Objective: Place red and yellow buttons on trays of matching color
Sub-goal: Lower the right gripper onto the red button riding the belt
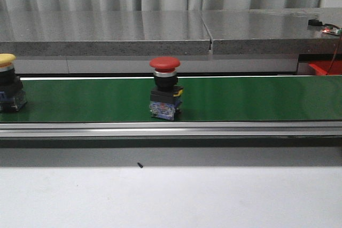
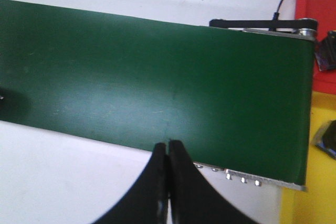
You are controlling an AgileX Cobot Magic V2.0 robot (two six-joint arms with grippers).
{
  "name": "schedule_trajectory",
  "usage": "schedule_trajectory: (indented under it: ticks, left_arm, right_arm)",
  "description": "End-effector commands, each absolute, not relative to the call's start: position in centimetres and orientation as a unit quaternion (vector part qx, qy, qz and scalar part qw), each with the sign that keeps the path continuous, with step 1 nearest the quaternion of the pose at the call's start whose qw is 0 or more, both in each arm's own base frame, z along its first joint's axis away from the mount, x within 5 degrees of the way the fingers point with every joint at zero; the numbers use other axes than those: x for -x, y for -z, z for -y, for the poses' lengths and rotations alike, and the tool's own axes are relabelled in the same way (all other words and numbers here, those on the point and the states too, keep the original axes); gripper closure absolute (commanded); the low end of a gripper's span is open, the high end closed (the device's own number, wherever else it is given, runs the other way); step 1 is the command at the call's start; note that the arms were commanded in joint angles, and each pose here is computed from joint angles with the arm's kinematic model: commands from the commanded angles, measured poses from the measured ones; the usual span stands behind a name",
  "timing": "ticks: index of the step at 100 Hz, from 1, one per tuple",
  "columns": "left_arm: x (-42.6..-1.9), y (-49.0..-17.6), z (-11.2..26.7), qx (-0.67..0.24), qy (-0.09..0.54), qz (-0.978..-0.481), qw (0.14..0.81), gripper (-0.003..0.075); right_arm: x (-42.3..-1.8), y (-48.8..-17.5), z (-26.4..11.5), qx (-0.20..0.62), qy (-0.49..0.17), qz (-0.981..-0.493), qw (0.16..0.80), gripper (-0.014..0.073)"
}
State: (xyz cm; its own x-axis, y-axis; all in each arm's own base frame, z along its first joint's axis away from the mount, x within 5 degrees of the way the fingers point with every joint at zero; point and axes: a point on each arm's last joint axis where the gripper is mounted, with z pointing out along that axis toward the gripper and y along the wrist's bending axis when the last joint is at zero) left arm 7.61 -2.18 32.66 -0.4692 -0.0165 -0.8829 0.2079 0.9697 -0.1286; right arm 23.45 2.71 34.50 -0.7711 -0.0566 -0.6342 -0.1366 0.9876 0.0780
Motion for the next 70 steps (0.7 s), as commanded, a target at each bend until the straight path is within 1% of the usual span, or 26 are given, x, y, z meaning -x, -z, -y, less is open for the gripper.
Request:
schedule_trajectory:
  ticks: [1,4,5,9,10,11,13,14,16,17,19,23,24,25,26,30,35,43,49,70]
  left_arm:
    - [-7.8,-34.1,2.3,-0.049,0.126,-0.827,0.546,0.0739]
    - [-7.8,-34.1,2.3,-0.049,0.126,-0.827,0.546,0.0738]
    - [-7.8,-34.1,2.3,-0.049,0.126,-0.827,0.546,0.0738]
    - [-7.8,-34.1,2.3,-0.049,0.126,-0.827,0.546,0.0738]
    - [-7.8,-34.1,2.3,-0.049,0.126,-0.827,0.546,0.0738]
    - [-7.8,-34.1,2.3,-0.049,0.126,-0.827,0.546,0.0739]
    - [-7.8,-34.1,2.3,-0.049,0.126,-0.827,0.546,0.0739]
    - [-7.8,-34.1,2.3,-0.049,0.126,-0.827,0.546,0.0739]
    - [-7.8,-34.1,2.3,-0.049,0.126,-0.827,0.546,0.0738]
    - [-7.8,-34.1,2.3,-0.049,0.126,-0.827,0.546,0.0738]
    - [-7.8,-34.1,2.3,-0.049,0.126,-0.827,0.546,0.0738]
    - [-7.8,-34.1,2.3,-0.049,0.126,-0.827,0.546,0.0739]
    - [-7.8,-34.1,2.3,-0.049,0.126,-0.827,0.546,0.0739]
    - [-7.8,-34.1,2.3,-0.049,0.126,-0.827,0.546,0.0739]
    - [-7.8,-34.1,2.3,-0.049,0.126,-0.827,0.546,0.0738]
    - [-7.8,-34.1,2.3,-0.049,0.126,-0.827,0.546,0.0739]
    - [-7.8,-34.1,2.3,-0.049,0.126,-0.827,0.546,0.0739]
    - [-7.8,-34.1,2.3,-0.049,0.126,-0.827,0.546,0.0738]
    - [-7.8,-34.1,2.3,-0.049,0.126,-0.827,0.546,0.0739]
    - [-7.8,-34.1,2.3,-0.049,0.126,-0.827,0.546,0.0739]
  right_arm:
    - [-24.7,-36.5,-3.7,0.074,-0.069,-0.927,0.360,0.0577]
    - [-25.2,-36.5,-4.1,0.081,-0.070,-0.929,0.354,0.0524]
    - [-25.2,-36.6,-4.1,0.084,-0.070,-0.928,0.356,0.0524]
    - [-26.0,-36.6,-4.7,0.096,-0.072,-0.929,0.350,0.0428]
    - [-26.1,-36.6,-4.8,0.099,-0.073,-0.929,0.349,0.0428]
    - [-26.3,-36.6,-5.0,0.103,-0.073,-0.929,0.349,0.0380]
    - [-26.5,-36.6,-5.3,0.108,-0.074,-0.929,0.347,0.0346]
    - [-26.7,-36.6,-5.5,0.114,-0.074,-0.928,0.347,0.0312]
    - [-26.9,-36.6,-5.7,0.118,-0.074,-0.928,0.345,0.0277]
    - [-27.1,-36.5,-5.9,0.123,-0.074,-0.928,0.345,0.0242]
    - [-27.2,-36.6,-6.2,0.129,-0.075,-0.927,0.345,0.0207]
    - [-27.8,-36.4,-6.8,0.138,-0.080,-0.927,0.340,0.0095]
    - [-27.9,-36.4,-6.9,0.141,-0.080,-0.927,0.339,0.0095]
    - [-28.0,-36.3,-7.1,0.144,-0.082,-0.927,0.337,0.0055]
    - [-28.0,-36.4,-7.1,0.146,-0.082,-0.926,0.339,0.0055]
    - [-28.5,-36.1,-7.8,0.158,-0.088,-0.927,0.329,-0.0011]
    - [-28.8,-35.9,-8.5,0.180,-0.094,-0.926,0.317,-0.0034]
    - [-29.1,-35.2,-9.6,0.250,-0.097,-0.917,0.296,-0.0019]
    - [-29.5,-34.6,-10.3,0.283,-0.108,-0.910,0.284,-0.0006]
    - [-30.7,-32.7,-11.5,0.347,-0.127,-0.891,0.263,0.0036]
